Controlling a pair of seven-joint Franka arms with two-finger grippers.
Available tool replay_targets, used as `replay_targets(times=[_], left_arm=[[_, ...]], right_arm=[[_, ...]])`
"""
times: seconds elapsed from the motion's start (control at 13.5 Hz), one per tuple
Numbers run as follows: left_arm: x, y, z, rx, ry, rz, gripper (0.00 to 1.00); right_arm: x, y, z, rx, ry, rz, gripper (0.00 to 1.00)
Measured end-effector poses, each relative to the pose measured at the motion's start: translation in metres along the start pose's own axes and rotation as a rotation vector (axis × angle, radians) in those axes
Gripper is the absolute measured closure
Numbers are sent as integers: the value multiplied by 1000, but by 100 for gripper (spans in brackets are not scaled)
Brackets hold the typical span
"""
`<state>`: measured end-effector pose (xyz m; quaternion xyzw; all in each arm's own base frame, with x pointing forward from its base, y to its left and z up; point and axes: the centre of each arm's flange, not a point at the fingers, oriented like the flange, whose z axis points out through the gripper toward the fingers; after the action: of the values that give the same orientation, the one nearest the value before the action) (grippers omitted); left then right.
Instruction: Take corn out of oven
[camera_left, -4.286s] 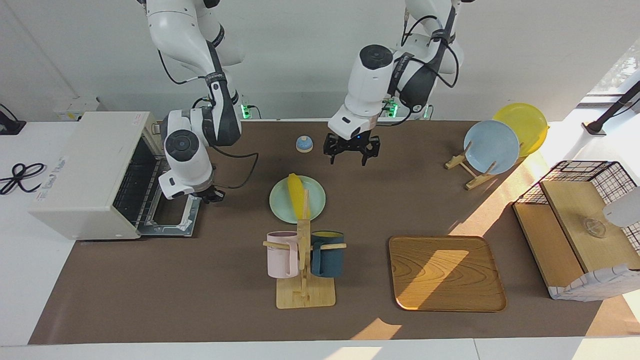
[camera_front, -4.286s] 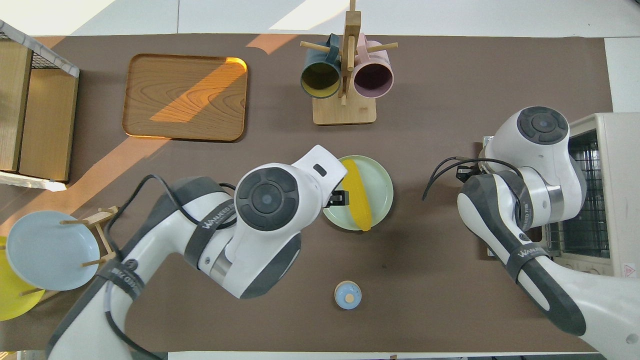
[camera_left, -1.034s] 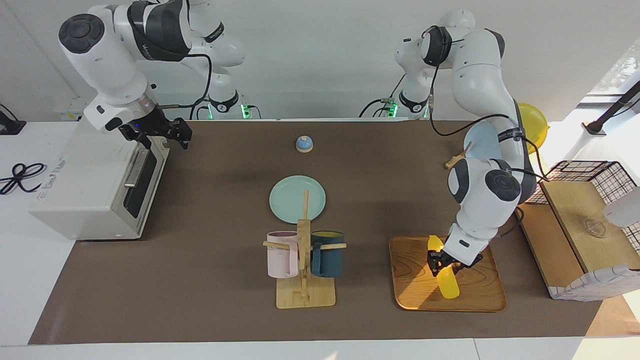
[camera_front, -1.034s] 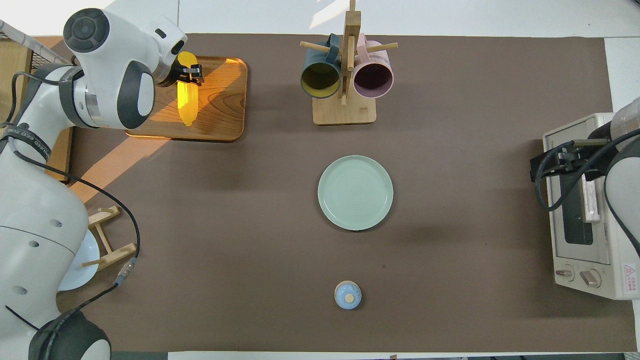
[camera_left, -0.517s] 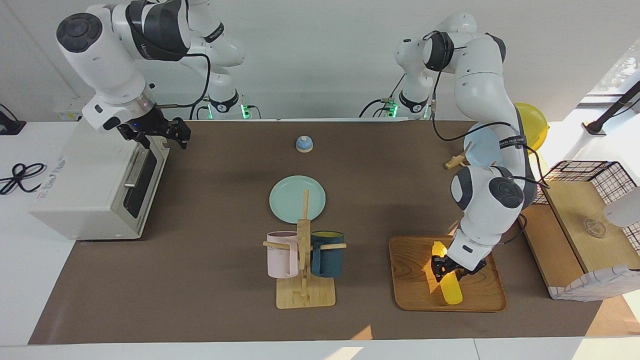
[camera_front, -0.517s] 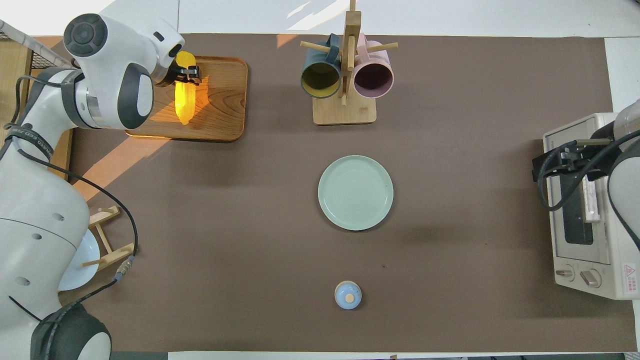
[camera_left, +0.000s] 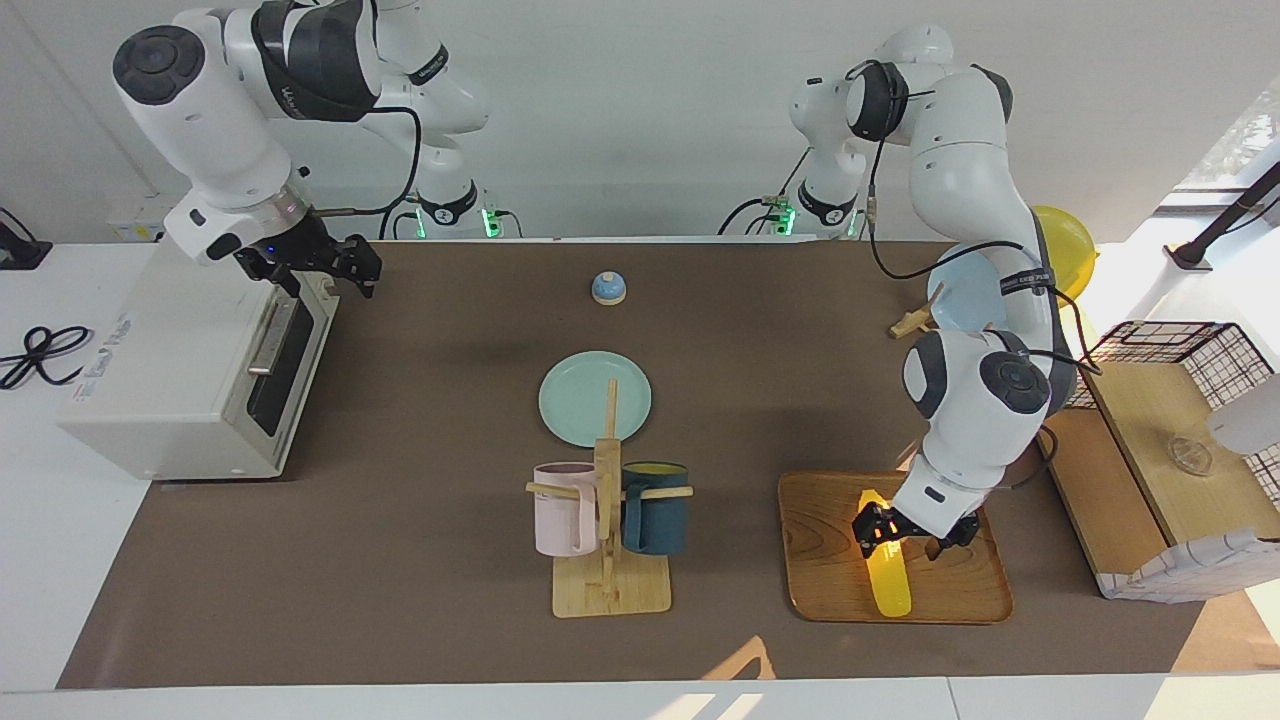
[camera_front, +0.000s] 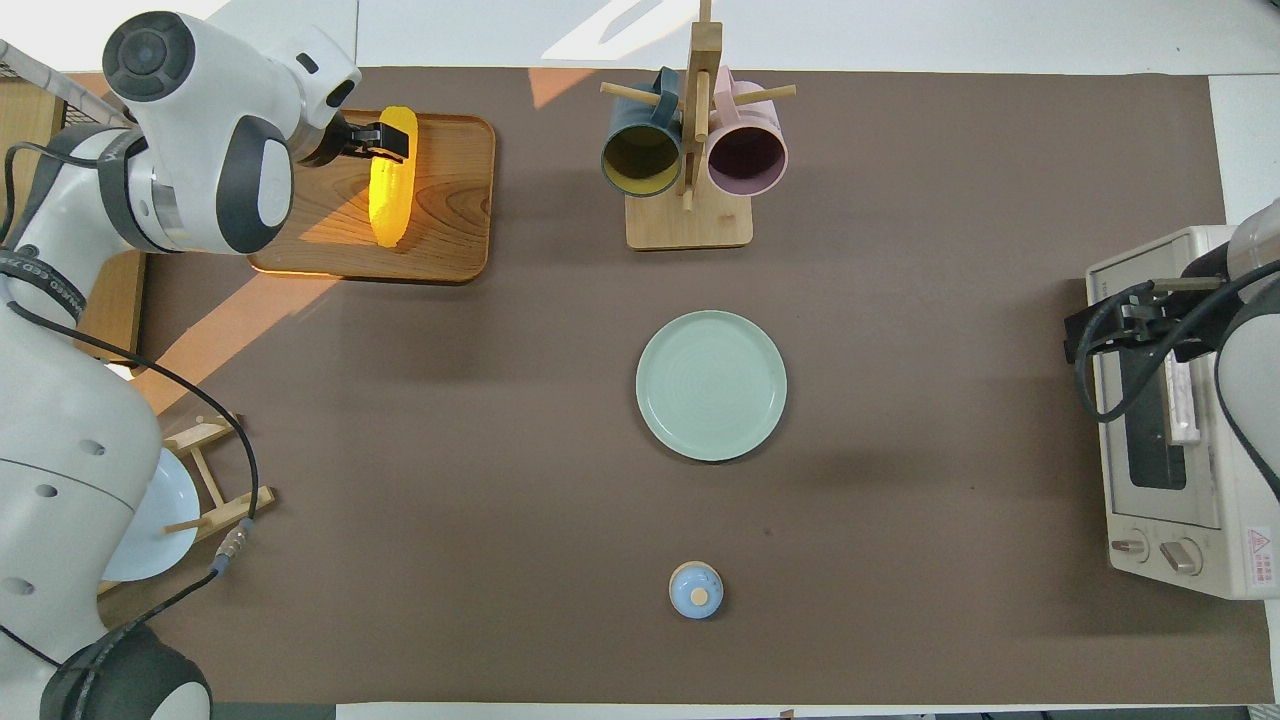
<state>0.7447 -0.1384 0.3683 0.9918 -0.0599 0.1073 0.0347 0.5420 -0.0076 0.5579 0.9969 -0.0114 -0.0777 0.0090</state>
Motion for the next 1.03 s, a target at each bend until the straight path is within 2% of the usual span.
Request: replay_targets(times=[0.22, 0.44, 0.81, 1.03], left_arm=[[-3, 3, -61, 5, -22, 4, 0], [-19, 4, -131, 15, -83, 6, 0], [-66, 7, -241, 34, -205, 1, 0], [-97, 8, -292, 45, -262, -17, 0]], right_arm=[[0, 0, 0, 0, 0, 0, 0], [0, 0, 0, 0, 0, 0, 0], [0, 0, 0, 0, 0, 0, 0], [0, 0, 0, 0, 0, 0, 0]])
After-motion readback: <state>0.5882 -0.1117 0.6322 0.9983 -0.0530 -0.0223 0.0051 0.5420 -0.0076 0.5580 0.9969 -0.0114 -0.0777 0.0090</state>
